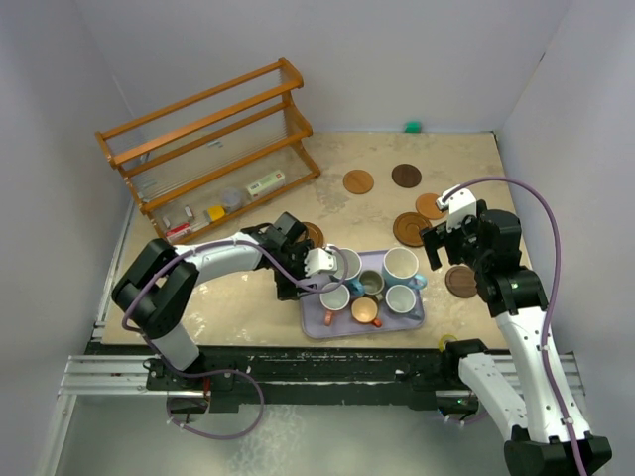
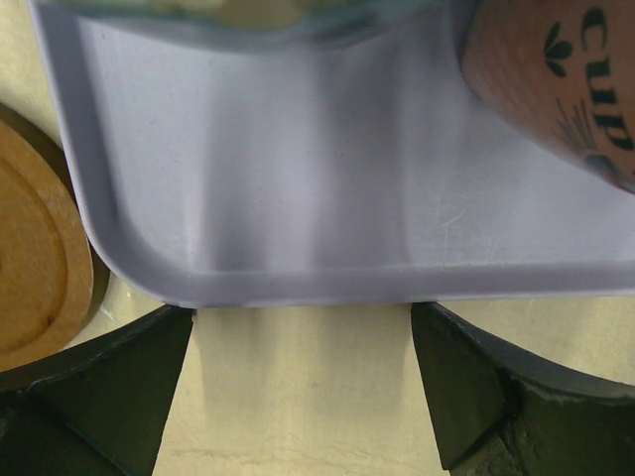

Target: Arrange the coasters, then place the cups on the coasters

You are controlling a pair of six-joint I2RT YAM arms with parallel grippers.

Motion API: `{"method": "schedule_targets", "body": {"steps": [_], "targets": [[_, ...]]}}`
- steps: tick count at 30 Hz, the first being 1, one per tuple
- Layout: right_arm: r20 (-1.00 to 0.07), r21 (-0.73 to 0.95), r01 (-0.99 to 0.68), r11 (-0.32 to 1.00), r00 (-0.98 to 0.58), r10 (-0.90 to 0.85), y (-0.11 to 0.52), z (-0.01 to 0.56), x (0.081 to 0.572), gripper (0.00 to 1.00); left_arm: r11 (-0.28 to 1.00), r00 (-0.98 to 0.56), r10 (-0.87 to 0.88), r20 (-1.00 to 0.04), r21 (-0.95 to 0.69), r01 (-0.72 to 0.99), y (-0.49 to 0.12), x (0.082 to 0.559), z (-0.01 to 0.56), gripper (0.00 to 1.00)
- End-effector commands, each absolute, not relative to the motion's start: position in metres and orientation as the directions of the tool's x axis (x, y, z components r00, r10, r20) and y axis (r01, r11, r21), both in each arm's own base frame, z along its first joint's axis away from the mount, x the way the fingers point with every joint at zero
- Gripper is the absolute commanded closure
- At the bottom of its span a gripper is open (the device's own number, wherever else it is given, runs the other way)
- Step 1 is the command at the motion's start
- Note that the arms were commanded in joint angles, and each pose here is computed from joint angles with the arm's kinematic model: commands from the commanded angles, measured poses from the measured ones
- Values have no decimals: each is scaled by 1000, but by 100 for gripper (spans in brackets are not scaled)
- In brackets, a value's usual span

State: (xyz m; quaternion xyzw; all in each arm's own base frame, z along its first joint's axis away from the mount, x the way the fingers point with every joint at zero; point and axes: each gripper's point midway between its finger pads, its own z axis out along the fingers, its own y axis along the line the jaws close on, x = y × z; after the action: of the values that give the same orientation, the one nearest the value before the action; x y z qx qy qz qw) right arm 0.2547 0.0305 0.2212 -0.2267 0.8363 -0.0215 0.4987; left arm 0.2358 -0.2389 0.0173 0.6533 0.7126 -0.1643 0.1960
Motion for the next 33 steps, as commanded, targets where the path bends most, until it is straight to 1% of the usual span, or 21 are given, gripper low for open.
{"method": "schedule_targets", "body": {"steps": [1,10,15,20,23,29,33], "targets": [[-839,-287,-344,894,-360,-408,30,232,258,0,25,13,800,-599,55,998,-286,243,32,13],[-836,-278,-344,897,-374,-402,30,232,261,0,-14,59,780,-623,77,997,-309,241,32,13],[-826,-277,-339,899,-394,-403,28,230,264,0,-5,71,776,-626,107,994,-314,250,36,13],[-807,-293,-266,918,-446,-387,15,228,274,0,-12,114,774,-623,167,986,-309,253,56,10],[-791,-259,-272,927,-492,-365,17,220,272,0,-10,143,766,-627,210,978,-305,256,73,7],[-694,-333,-257,907,-584,-421,-6,207,273,0,15,173,739,-651,273,962,-298,261,102,5],[-617,-338,-269,902,-661,-428,-33,187,272,0,58,163,719,-675,292,955,-289,269,114,4]]}}
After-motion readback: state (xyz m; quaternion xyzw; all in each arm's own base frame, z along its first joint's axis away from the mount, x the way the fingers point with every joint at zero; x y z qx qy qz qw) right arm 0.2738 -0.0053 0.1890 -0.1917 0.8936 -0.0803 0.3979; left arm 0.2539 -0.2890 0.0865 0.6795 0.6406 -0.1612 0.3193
